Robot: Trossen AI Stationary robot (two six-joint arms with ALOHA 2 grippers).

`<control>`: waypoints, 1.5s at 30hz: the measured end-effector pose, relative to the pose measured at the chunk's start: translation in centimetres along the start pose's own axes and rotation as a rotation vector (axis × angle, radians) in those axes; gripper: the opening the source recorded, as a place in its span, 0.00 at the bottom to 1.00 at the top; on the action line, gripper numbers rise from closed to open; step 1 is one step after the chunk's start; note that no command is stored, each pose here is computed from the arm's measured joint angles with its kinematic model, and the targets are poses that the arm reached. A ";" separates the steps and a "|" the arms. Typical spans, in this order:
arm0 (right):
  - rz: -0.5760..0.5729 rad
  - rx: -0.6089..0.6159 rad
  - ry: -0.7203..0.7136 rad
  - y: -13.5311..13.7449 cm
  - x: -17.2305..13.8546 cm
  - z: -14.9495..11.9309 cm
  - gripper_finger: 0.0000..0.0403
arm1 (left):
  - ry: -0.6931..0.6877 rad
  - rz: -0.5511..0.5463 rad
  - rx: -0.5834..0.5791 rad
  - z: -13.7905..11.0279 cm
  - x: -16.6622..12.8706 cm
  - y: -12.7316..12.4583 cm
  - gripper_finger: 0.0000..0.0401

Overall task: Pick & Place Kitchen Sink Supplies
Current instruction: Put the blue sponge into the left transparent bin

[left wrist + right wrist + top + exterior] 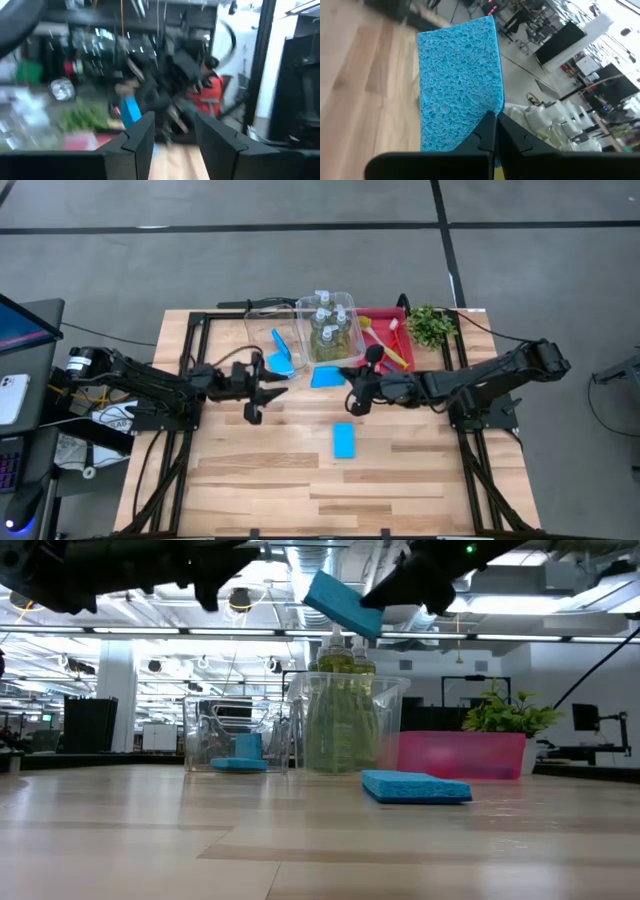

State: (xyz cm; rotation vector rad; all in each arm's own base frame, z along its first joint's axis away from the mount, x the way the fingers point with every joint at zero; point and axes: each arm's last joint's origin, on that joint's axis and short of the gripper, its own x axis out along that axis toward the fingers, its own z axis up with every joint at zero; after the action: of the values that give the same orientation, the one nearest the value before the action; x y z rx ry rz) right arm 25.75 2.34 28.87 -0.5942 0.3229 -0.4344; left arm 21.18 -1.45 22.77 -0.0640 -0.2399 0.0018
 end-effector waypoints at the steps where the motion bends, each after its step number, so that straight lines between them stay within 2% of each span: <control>1: 0.007 -0.026 0.012 0.1 0.0 -0.1 0.00 | -0.026 0.007 0.033 0.3 0.0 0.1 0.36; 3: 0.011 -0.037 0.022 0.1 0.0 -0.3 0.00 | -0.079 0.026 0.091 0.8 0.0 0.5 0.36; 5: 0.014 0.018 0.025 0.1 0.0 -0.3 0.00 | -0.088 0.042 0.111 0.9 0.0 0.8 0.36; 9: 0.043 0.014 0.072 0.7 0.0 -1.3 0.00 | -0.080 0.044 0.113 0.8 0.0 0.9 0.36; 14: 0.035 0.029 0.074 0.5 0.1 -1.4 0.00 | -0.070 -0.018 0.092 0.7 0.0 0.3 0.36; 19: 0.039 0.046 0.068 0.5 0.1 -1.3 0.00 | -0.069 -0.021 0.070 0.7 0.0 0.2 0.36; 25: 0.094 0.085 -0.012 0.5 0.1 -0.7 0.00 | -0.066 -0.023 0.012 0.7 0.0 0.2 0.36; 32: 0.155 0.111 -0.087 0.5 0.1 -0.2 0.00 | -0.060 -0.020 0.010 0.6 0.0 0.2 0.36; 40: 0.155 0.111 -0.087 0.5 0.1 -0.2 0.00 | -0.027 -0.015 0.079 -0.1 0.3 0.3 0.38; 45: 0.157 0.069 -0.079 0.9 0.6 -0.4 0.00 | 0.005 -0.015 0.092 -0.7 1.9 0.2 0.44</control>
State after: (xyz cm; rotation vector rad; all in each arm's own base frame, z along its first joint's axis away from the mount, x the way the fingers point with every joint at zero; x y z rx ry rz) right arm 26.36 2.59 27.93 -0.5134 0.2756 -0.2697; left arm 23.25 -1.31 22.50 0.0297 -0.2350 -0.0021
